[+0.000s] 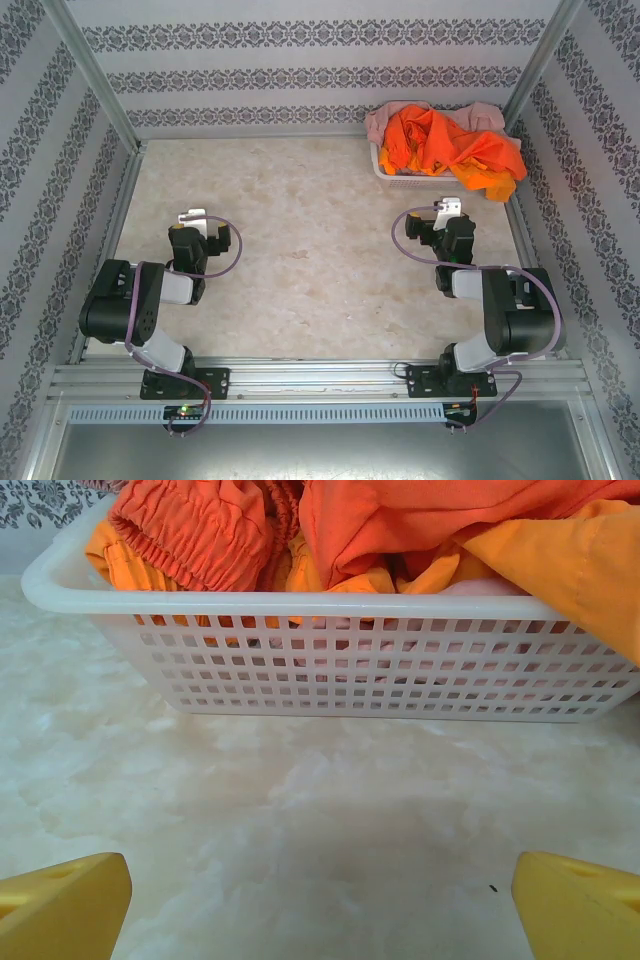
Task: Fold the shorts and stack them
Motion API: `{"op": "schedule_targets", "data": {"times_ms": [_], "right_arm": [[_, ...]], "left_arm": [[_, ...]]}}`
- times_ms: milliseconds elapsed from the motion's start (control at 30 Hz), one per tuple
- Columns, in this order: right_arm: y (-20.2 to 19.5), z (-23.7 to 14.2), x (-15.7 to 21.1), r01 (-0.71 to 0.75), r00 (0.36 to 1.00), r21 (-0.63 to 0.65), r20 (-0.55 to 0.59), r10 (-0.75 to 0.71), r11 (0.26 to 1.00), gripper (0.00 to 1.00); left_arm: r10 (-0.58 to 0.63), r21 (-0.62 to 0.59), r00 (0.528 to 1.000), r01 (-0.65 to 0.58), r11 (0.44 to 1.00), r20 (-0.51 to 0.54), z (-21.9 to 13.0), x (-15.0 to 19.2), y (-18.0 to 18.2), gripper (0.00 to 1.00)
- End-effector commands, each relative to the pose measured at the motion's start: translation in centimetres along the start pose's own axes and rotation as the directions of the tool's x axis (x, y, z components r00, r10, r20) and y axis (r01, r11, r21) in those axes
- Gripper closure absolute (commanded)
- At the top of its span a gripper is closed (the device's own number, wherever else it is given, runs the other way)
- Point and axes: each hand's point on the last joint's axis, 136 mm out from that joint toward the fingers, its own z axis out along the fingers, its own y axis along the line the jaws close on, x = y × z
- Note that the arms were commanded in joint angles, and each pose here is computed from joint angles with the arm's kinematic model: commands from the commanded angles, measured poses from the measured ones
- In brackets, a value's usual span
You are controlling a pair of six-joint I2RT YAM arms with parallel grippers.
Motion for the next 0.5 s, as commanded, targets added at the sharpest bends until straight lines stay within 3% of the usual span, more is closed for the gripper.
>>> {"op": "schedule_targets", "data": {"times_ms": [0,467], "right_arm": [[0.49,-0.14,0.11,0.007,1.000,-0.013,0.004,-0.007,1.000,0.02],[0.44,-0.07,0.14,0.005,1.000,-0.013,0.001,-0.005,1.000,0.02]], "left_arm": [[0.008,0.015,0.999,-0.008,1.000,0.043,0.04,-1.22,-0.46,0.00],[0.005,0.013,0.999,-0.006,1.000,0.042,0.07,-1.27,-0.43,0.00]]}}
